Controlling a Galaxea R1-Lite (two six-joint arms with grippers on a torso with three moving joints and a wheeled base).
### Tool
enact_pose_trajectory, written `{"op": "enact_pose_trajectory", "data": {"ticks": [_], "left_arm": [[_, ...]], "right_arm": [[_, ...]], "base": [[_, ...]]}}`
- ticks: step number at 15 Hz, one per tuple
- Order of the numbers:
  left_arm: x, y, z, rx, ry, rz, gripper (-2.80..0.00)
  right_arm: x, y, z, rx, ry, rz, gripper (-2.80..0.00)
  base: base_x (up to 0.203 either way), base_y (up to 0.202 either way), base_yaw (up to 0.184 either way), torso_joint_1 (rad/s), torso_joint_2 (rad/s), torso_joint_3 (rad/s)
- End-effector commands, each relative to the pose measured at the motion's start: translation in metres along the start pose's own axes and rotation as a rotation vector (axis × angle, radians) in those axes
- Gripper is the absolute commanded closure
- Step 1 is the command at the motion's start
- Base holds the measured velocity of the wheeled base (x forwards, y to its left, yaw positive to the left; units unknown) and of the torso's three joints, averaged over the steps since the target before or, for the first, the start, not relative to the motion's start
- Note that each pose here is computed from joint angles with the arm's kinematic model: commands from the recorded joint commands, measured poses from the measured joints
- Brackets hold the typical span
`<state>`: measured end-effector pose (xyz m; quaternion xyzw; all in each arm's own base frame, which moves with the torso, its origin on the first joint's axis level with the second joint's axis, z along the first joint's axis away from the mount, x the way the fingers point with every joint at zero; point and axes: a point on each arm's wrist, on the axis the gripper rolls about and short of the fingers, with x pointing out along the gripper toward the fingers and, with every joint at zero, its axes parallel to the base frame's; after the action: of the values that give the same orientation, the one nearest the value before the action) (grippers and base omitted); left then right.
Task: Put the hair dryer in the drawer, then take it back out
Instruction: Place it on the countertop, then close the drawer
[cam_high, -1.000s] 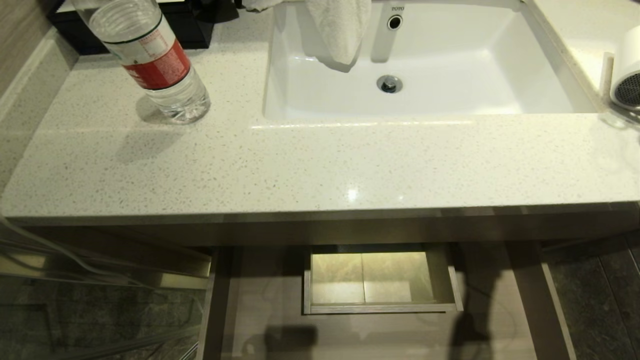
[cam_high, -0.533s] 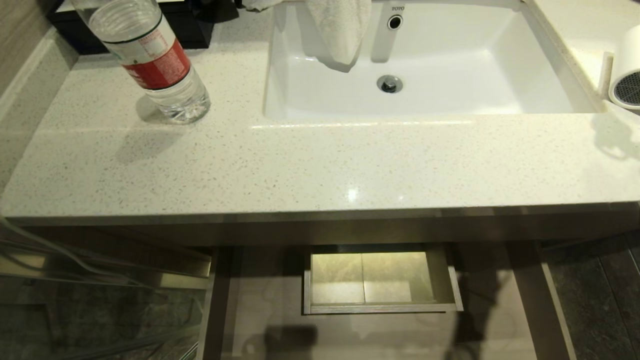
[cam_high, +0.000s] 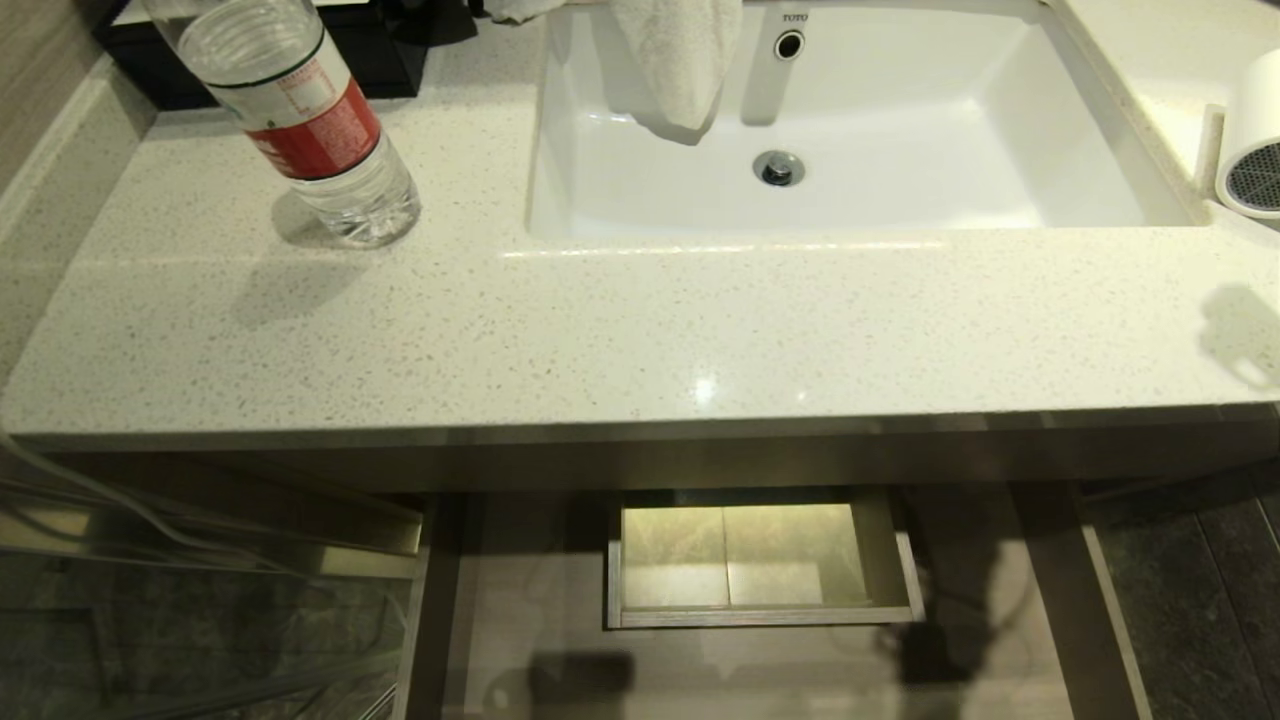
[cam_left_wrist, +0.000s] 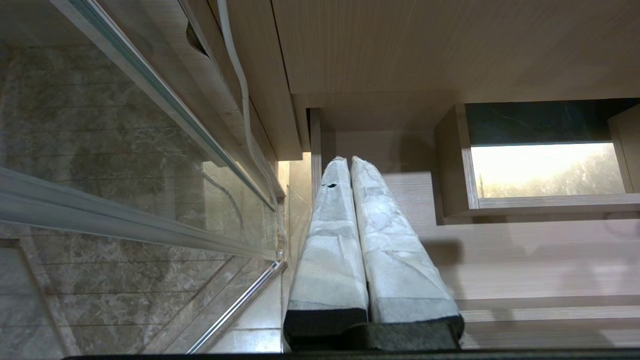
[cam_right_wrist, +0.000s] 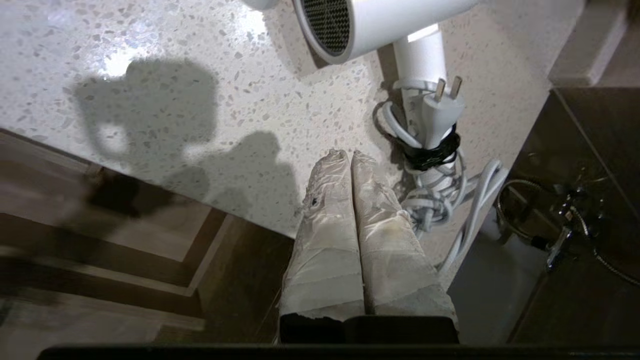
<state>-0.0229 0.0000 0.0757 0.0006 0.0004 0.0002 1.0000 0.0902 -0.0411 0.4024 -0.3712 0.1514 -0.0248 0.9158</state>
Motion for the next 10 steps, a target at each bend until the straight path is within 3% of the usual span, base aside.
{"op": "enact_pose_trajectory", "data": {"ticks": [1, 7, 10], "left_arm": [[0.0, 0.0, -0.0002, 0.0, 0.0, 0.0, 0.0], [0.0002, 0.0, -0.0003, 0.0, 0.002, 0.001, 0.0], [0.0001, 0.0, 0.0001, 0.0, 0.001, 0.001, 0.0]], "right_arm": [[-0.0046, 0.0023, -0.0001, -0.001, 0.012, -0.007, 0.0], [-0.0004, 0.0037, -0.003, 0.017, 0.048, 0.014, 0.0], [0.0006, 0.0048, -0.0025, 0.073, 0.039, 0.028, 0.0]], "base": [[0.0, 0.0, 0.0, 0.0, 0.0, 0.0], [0.0, 0.0, 0.0, 0.0, 0.0, 0.0], [0.0, 0.0, 0.0, -0.005, 0.01, -0.007]]}}
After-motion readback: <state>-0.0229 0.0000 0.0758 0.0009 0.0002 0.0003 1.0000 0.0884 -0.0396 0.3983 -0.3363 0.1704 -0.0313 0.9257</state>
